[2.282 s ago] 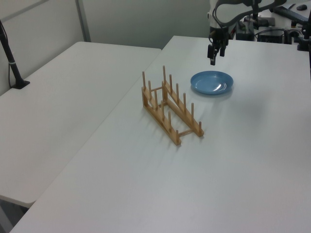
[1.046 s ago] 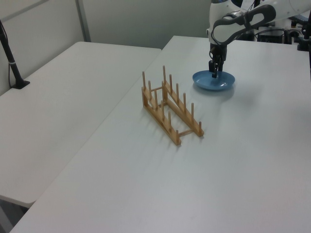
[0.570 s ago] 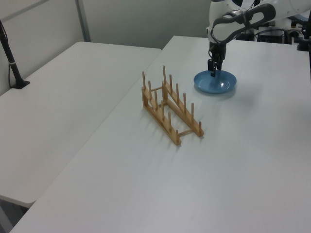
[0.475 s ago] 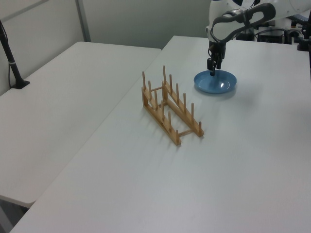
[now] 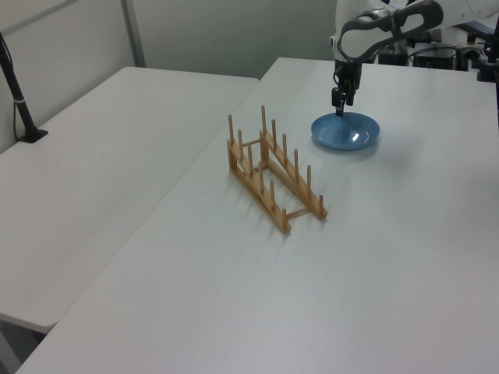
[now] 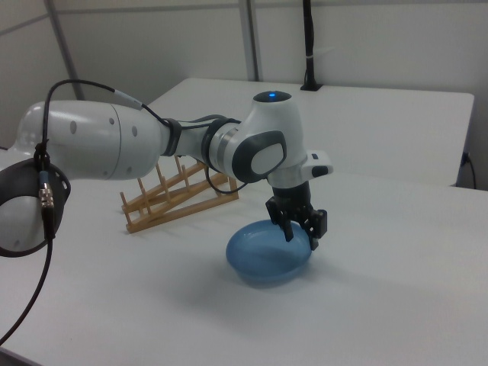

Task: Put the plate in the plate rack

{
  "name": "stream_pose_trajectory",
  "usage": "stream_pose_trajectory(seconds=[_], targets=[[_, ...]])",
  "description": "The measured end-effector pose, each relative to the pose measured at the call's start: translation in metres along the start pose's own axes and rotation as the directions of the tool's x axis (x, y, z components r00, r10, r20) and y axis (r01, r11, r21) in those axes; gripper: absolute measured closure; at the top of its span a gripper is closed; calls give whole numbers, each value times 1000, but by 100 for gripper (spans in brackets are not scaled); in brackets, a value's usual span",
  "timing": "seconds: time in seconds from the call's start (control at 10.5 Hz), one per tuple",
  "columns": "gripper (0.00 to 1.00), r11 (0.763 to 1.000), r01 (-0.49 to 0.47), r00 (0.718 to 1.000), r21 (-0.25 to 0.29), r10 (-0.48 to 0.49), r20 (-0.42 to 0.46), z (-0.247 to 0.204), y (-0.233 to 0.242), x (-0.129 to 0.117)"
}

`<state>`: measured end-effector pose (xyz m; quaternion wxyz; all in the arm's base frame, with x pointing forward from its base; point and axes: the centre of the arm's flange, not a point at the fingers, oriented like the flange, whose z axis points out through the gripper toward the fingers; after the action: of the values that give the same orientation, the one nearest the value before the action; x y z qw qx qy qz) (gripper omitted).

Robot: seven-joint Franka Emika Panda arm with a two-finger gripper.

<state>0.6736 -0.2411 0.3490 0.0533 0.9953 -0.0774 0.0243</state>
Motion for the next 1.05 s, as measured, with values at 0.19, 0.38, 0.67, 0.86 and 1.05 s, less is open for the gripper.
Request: stream_pose_trajectory(seconds=[0.19,0.38,0.67,0.86,1.05], targets=[[32,999,34,999,-8,-33,13,5,11,-4],[36,999,43,999,-12,-43,27,13,23,-8],[47,998,56,997,-7,-55,52,28,21,-11],[49,998,59,996,-5,-58,68,40,19,-12],[54,998,60,997,-8,-60,56,38,18,-10]])
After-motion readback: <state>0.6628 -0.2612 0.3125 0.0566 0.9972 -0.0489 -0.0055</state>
